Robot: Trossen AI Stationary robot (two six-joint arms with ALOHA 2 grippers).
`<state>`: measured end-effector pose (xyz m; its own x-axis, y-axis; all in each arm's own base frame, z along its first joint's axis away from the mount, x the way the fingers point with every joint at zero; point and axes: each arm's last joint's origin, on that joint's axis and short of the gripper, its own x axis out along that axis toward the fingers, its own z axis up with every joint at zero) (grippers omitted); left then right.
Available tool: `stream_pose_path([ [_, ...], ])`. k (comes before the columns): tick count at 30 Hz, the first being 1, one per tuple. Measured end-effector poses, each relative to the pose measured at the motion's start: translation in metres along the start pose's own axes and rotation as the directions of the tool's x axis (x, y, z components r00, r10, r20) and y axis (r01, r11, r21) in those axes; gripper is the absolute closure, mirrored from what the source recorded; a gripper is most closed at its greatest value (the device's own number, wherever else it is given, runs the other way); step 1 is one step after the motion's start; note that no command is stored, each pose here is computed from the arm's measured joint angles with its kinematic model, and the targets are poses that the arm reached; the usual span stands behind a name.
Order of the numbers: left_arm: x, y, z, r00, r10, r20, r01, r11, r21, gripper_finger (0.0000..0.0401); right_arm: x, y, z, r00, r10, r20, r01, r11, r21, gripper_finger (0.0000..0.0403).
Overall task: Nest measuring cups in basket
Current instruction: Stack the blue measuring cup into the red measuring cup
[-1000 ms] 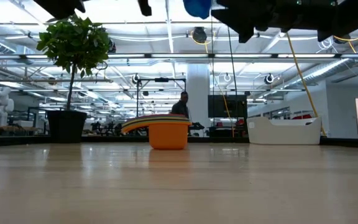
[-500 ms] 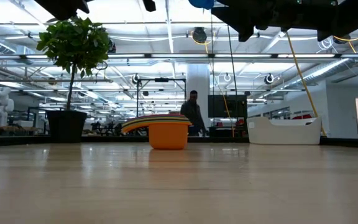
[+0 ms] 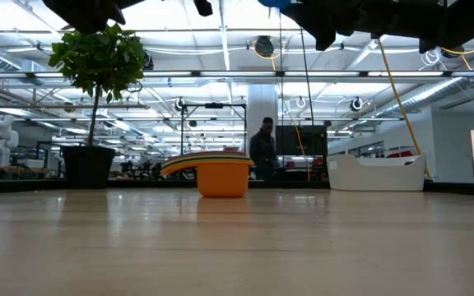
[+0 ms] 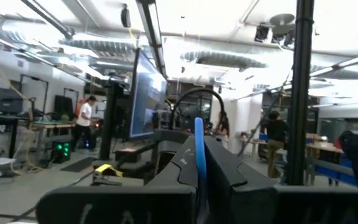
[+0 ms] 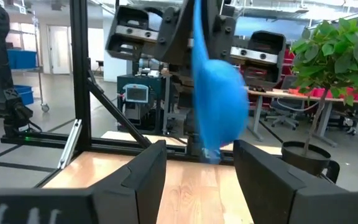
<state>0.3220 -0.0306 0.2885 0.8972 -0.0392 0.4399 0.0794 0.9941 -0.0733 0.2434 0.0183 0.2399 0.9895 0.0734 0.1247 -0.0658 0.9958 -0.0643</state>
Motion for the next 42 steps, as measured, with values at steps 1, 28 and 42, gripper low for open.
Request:
stream_pose_path([
  [1, 0.000, 0.000, 0.000, 1.000, -0.007, -0.001, 0.007, 1.000, 0.000, 0.0395, 0.000, 0.000, 0.000, 1.000, 0.000, 0.006, 0.000, 1.000, 0.000, 0.0223],
  [28, 0.000, -0.001, 0.000, 0.999, -0.040, -0.009, 0.041, 0.999, 0.030, 0.0357, 0.000, 0.000, 0.002, 1.000, 0.003, 0.014, -0.003, 1.000, 0.002, 0.0401],
  [42, -0.013, -0.005, 0.020, 0.956, 0.173, -0.238, -0.134, 0.976, 0.172, 0.0184, -0.010, -0.011, 0.006, 0.997, -0.038, -0.064, 0.045, 0.992, 0.115, 0.0402],
])
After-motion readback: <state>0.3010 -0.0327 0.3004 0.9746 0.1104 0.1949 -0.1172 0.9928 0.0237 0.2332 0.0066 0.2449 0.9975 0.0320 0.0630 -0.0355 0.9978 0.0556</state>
